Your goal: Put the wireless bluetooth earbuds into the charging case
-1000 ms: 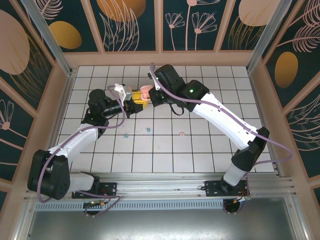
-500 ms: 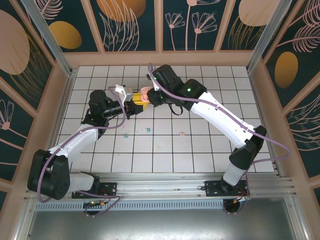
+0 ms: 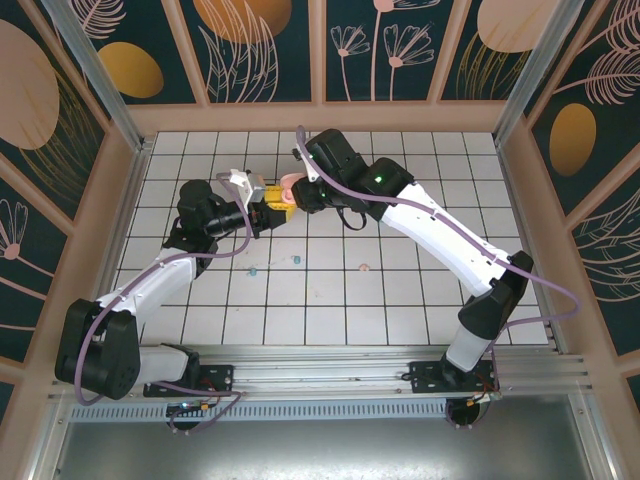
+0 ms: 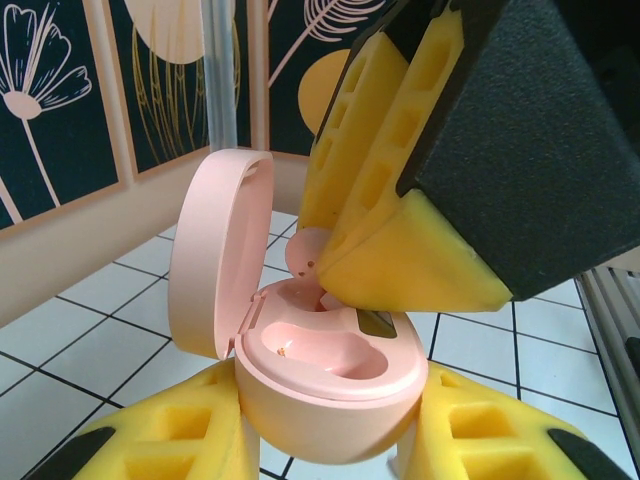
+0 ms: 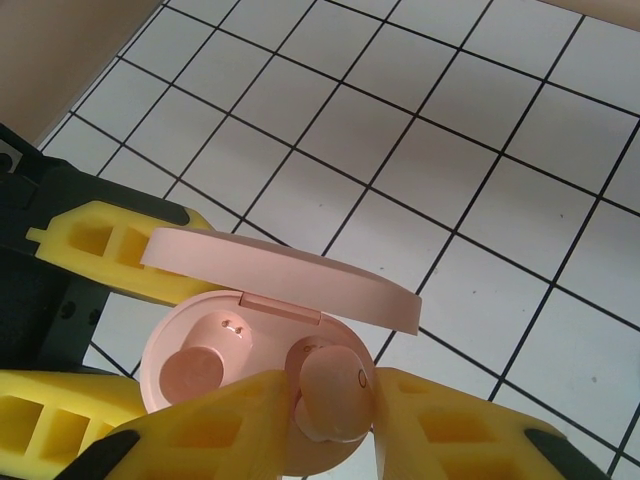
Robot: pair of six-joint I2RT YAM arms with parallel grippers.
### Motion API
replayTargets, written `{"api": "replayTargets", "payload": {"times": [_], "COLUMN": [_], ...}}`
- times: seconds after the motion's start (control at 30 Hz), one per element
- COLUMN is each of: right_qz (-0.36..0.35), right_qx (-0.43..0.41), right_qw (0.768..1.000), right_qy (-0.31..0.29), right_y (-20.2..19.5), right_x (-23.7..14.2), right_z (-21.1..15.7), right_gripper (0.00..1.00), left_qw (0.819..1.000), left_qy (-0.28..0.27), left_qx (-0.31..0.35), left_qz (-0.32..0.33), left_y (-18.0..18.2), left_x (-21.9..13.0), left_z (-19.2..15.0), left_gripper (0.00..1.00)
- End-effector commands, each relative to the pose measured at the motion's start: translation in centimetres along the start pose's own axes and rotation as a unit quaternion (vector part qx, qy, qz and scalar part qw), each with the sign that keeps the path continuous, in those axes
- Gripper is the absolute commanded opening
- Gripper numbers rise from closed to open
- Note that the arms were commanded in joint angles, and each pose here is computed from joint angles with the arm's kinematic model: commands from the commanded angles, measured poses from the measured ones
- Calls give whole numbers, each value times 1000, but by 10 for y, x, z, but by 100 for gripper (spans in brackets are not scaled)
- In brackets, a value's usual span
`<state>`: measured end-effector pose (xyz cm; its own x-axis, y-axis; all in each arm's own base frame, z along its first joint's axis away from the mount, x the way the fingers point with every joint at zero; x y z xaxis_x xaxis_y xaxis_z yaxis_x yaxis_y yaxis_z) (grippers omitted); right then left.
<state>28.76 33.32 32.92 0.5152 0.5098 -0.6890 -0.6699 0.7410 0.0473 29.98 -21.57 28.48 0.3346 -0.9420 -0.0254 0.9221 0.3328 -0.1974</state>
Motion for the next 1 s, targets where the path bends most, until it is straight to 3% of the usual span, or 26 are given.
{"api": "replayTargets", "payload": {"times": [0.0, 0.23, 0.6, 0.97], "right_qz": [29, 55, 68, 74], "right_qx": [-5, 23, 37, 60], "right_qw": [1000, 998, 997, 993], "right_qy": [7, -15, -21, -63], "right_y": [11, 8, 3, -8], "right_x": [-1, -9, -14, -35], "right_z": [0, 7, 8, 20], "right_gripper": [28, 28, 38, 38], "left_qw": [999, 1000, 999, 999], "left_qy": [-18, -18, -19, -18], "left_qx": [26, 24, 26, 25], "left_qz": [4, 7, 9, 12], "left_y": [0, 1, 2, 2], "left_x": [-1, 0, 0, -1], "left_z": [12, 12, 11, 10], "left_gripper": [15, 15, 15, 14]}}
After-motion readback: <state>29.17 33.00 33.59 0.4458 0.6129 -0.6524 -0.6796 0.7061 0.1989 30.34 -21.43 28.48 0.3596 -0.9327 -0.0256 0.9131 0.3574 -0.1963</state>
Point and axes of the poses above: each hand's point on the last joint's axis, 136 mm out from that joint toward the fingers, its own x axis out along the fingers, its own y axis along the line the jaws close on, z = x × y, the point moved 3 cm from there along -x, back along the fingers, and after that the axes turned 8 degrees about -x, right-handed, at the moved point
